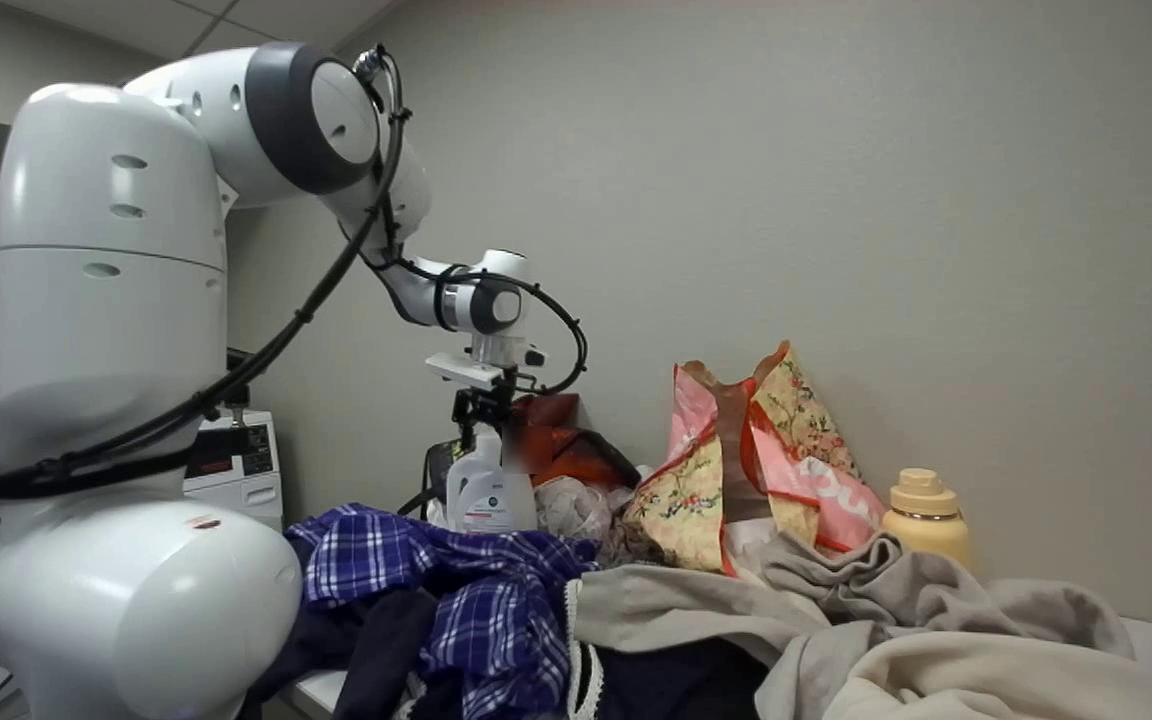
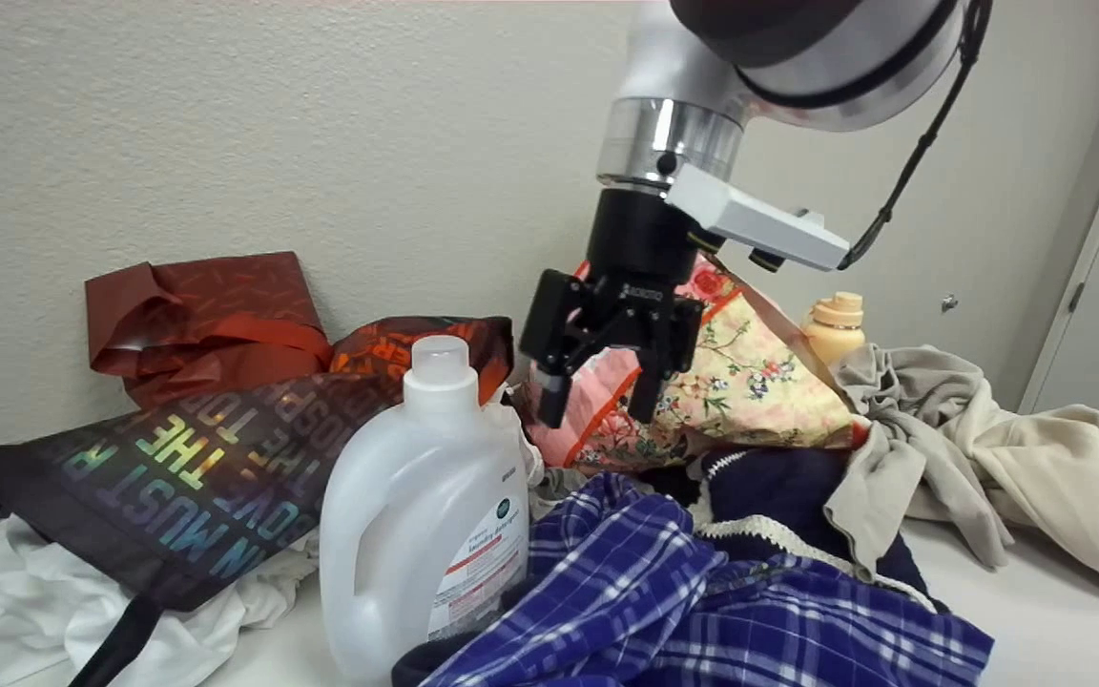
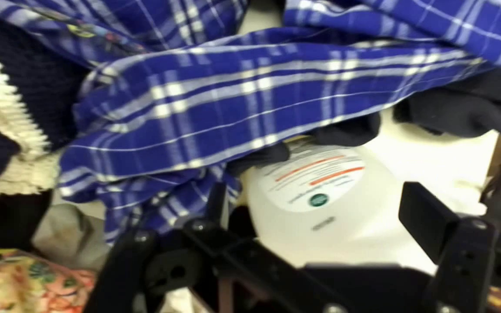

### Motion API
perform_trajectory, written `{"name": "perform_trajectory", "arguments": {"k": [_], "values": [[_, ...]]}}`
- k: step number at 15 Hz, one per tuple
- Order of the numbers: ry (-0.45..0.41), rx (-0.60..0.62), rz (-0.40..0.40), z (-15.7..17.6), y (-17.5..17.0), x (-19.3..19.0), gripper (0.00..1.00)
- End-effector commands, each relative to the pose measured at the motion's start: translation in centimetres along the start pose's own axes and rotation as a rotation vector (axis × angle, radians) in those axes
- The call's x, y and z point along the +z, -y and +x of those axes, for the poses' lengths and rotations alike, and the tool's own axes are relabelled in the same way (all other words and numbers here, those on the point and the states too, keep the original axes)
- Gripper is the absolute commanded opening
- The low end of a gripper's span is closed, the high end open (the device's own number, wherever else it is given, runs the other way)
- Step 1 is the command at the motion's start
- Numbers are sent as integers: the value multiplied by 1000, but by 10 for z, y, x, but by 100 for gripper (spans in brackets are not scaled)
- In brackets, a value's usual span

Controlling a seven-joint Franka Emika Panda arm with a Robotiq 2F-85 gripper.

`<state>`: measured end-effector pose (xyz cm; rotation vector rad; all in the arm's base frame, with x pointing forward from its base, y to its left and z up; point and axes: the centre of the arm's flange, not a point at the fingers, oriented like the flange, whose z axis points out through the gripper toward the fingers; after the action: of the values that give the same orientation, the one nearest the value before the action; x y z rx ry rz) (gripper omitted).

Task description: Separate the gray clothes from the blue clothes

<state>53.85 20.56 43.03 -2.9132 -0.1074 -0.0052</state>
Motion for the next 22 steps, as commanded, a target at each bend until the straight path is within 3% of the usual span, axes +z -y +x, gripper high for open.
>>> {"name": "perform_trajectory", "arguments": {"k": [1,14,15,17,22], "values": [[-7,127,-42,1,-62,12,100],[-43,409,-210,16,-234,104,100],[-42,415,-223,15,-242,111,75],[-30,430,-235,13,-253,122,68],[-8,421,-230,8,-251,123,27]]}}
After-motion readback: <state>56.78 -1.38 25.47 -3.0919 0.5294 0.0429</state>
